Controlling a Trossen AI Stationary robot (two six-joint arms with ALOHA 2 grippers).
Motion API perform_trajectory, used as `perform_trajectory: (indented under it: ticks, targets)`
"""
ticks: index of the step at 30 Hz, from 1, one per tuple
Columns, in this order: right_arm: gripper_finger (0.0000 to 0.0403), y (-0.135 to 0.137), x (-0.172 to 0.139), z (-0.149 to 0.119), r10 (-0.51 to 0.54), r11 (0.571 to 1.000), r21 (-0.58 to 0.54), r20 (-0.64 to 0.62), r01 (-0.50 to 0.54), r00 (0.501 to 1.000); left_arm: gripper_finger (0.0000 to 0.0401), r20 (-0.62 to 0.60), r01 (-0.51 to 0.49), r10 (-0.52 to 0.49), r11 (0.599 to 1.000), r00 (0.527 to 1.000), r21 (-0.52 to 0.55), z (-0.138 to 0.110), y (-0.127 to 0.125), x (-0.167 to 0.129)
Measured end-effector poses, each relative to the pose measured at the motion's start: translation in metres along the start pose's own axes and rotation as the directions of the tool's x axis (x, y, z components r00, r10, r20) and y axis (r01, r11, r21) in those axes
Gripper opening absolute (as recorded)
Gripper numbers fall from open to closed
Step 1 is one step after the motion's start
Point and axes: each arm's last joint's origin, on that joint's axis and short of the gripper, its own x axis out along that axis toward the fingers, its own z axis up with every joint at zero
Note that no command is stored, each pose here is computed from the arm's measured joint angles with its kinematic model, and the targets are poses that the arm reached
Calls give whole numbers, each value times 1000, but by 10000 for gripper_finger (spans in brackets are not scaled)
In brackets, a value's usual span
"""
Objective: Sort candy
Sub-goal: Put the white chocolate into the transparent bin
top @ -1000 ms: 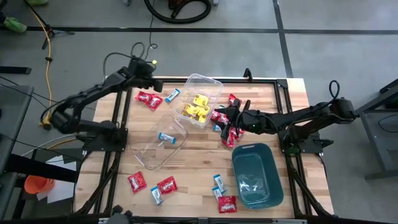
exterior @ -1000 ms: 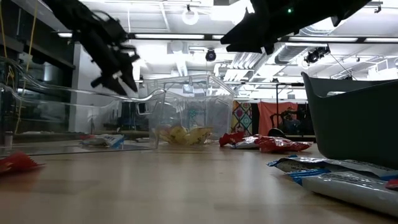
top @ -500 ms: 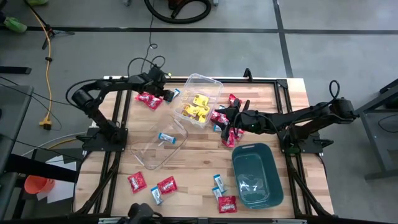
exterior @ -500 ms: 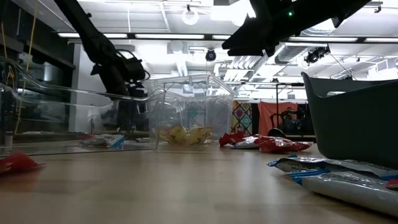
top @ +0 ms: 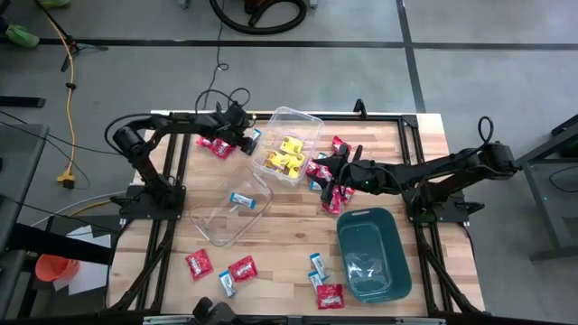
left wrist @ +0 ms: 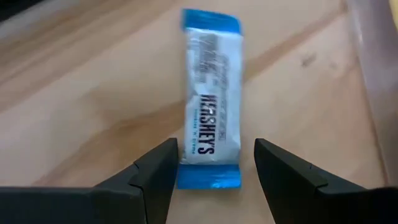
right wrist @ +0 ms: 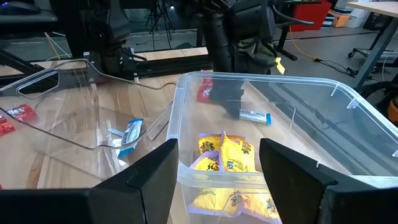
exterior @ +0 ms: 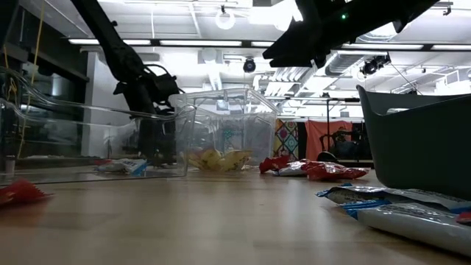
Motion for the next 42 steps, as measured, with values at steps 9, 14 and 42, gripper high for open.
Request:
perform_trajectory:
  ticks: [9,14,42]
  targets:
    - [222,0,0,-1,0,1000,-2,-5,0,1000,193,21,-124,123,991,992,53,-2,-8,5]
    - [222,0,0,-2,-1,1000,-10,-22,1,1000,130,-12,-140,141,987,990,84,-5,-6,4]
    - [222,0,0,-6,-4,1000,-6,-55,4,998,0,421,-86,21,987,907,137,-41,-39,-189]
